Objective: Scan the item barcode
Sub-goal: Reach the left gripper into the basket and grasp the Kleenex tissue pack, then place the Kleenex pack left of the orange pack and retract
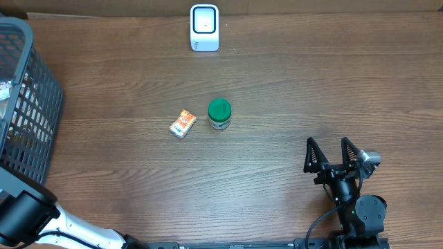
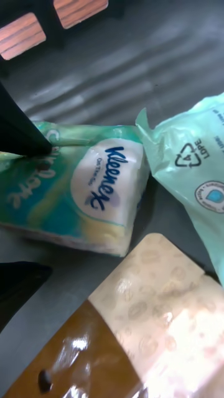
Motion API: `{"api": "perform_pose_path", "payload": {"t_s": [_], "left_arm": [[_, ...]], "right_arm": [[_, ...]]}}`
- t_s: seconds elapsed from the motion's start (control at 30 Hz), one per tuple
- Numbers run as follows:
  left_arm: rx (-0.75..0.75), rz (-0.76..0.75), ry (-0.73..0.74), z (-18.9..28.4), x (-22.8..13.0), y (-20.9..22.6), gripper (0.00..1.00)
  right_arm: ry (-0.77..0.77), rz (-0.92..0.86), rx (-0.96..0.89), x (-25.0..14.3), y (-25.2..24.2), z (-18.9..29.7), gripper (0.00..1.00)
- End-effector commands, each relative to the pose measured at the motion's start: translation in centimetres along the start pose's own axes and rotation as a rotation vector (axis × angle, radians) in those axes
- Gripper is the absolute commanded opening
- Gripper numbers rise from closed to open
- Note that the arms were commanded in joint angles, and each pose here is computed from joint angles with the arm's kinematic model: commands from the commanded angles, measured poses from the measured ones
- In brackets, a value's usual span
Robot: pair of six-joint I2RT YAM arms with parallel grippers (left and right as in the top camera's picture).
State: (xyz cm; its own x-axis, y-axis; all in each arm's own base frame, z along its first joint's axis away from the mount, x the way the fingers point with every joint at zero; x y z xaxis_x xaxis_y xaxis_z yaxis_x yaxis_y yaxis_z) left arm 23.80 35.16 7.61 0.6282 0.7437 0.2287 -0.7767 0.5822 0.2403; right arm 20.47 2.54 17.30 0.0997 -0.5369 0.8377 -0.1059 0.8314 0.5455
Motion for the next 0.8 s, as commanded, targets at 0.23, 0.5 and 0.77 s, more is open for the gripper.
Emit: {"api": "perform_pose_path", "payload": {"t_s": [0.23, 0.5, 0.77], "left_arm": [[-0.001, -0.023, 0.093, -1.7, -2.7, -0.4, 0.04], [-0.001, 0.002, 0.037, 6.6, 1.5, 1.5, 0.04], [-0.211, 0.240, -0.307, 24.1, 5.7, 3.4, 0.04]], "right_arm": [[-0.007, 0.000, -0.002, -0.1, -0.1, 0.0, 1.00], [-0.006, 0.000, -0.002, -0.1, -0.1, 0.0, 1.00], [-0.007, 0.000, -0.002, -0.1, -0.1, 0.0, 1.00]]}}
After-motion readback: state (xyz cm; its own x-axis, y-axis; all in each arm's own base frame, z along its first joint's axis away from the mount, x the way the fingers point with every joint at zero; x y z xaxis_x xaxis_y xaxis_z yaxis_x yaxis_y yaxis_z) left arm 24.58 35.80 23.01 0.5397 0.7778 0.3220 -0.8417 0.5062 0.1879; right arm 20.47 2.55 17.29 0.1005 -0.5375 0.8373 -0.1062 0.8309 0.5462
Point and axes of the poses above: each gripper's point midway between its finger pads, its own z axis back along the fingers, its own y axis along the line the jaws close on, x = y × z, the point moved 4 cm from there along z, back along the fingers, and after that the axes turned 11 degrees about -z, right-handed, at the moved point
